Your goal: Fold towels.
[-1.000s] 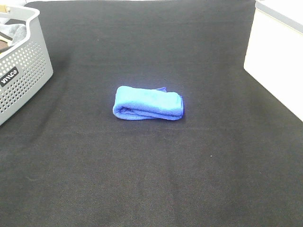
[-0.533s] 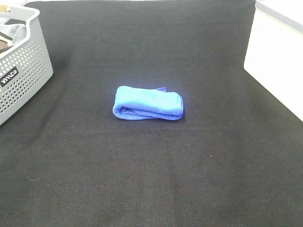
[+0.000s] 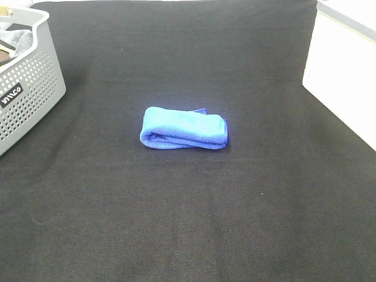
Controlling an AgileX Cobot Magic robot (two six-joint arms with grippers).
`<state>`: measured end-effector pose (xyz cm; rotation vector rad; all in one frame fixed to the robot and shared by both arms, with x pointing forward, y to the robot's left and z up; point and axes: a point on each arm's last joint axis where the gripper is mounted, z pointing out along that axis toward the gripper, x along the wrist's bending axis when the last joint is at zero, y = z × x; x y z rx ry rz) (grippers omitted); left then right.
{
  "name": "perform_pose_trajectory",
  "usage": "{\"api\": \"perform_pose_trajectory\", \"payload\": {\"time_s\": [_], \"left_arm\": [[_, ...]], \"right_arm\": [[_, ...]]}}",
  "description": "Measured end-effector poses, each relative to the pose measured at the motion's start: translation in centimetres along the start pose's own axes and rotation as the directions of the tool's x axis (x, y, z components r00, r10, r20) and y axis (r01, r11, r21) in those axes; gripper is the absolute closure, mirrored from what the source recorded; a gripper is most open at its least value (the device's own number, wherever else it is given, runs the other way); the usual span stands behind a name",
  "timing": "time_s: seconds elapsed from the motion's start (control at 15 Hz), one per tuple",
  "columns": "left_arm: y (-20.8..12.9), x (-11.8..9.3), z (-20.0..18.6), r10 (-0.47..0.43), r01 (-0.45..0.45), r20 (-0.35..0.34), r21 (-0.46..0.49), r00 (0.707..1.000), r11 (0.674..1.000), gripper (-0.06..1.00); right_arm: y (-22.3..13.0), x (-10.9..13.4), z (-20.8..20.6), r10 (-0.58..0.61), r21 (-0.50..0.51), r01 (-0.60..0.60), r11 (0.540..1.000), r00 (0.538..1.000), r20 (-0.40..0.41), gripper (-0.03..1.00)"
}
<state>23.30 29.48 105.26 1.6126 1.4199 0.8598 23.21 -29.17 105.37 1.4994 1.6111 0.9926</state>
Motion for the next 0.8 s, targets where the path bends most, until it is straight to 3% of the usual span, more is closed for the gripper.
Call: {"api": "perform_pose_trajectory", "payload": {"time_s": [0.8], "left_arm": [[0.00,0.00,0.00,0.001,-0.001,-0.001,0.000,1.000,1.000,0.26]], "right_arm": [[0.00,0.00,0.00,0.000,0.000,0.000,1.000,1.000,0.000,0.36]]}}
